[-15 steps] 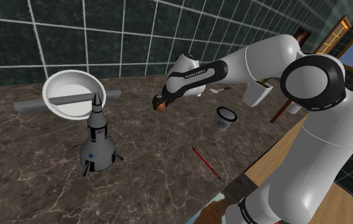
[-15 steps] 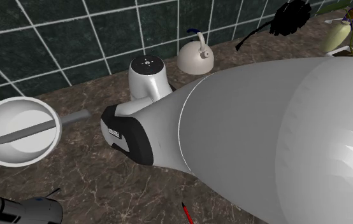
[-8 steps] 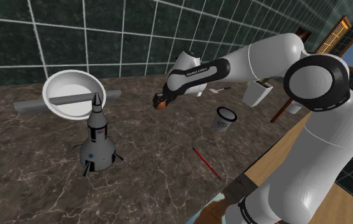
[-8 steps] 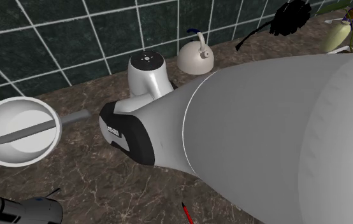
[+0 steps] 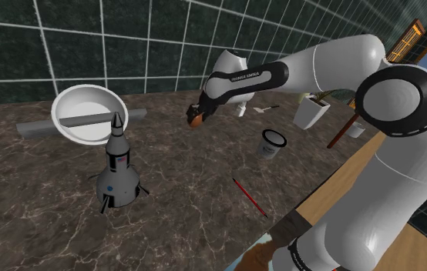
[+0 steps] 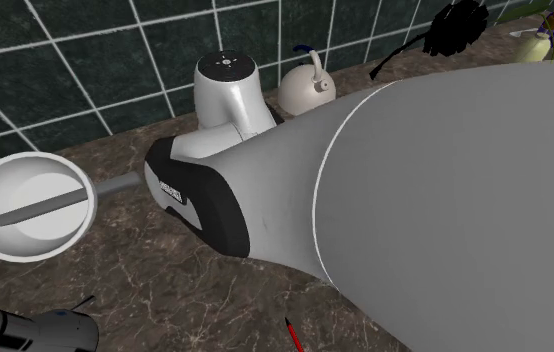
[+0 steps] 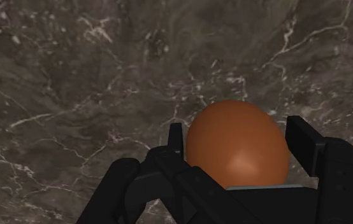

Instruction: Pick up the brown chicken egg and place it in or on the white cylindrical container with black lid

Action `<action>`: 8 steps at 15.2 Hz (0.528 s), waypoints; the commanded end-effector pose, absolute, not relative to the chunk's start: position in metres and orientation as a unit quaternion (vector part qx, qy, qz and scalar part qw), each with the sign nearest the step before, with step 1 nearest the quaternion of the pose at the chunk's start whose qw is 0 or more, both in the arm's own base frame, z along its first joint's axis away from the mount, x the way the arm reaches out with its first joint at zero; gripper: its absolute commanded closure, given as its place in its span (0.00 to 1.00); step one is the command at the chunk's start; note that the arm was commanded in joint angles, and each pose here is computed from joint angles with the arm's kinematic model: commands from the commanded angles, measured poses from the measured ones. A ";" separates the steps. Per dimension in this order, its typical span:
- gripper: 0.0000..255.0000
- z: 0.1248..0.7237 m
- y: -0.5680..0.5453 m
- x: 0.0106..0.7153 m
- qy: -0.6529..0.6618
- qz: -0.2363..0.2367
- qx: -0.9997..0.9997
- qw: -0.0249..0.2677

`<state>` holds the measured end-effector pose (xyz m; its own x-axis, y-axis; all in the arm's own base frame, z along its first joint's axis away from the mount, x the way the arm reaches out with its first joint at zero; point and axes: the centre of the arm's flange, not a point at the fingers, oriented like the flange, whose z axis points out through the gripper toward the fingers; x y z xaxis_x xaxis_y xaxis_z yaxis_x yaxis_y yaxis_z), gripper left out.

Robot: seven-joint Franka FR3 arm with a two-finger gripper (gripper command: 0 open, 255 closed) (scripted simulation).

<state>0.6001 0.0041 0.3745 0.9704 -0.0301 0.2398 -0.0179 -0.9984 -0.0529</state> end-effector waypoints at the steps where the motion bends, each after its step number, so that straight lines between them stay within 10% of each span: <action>1: 1.00 0.386 0.005 0.601 0.012 -0.121 -0.992 0.025; 8: 1.00 0.422 0.005 0.601 0.012 -0.121 -0.992 0.025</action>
<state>0.6003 0.0052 0.4171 0.9703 -0.0301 0.2400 -0.0179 -0.9984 -0.0529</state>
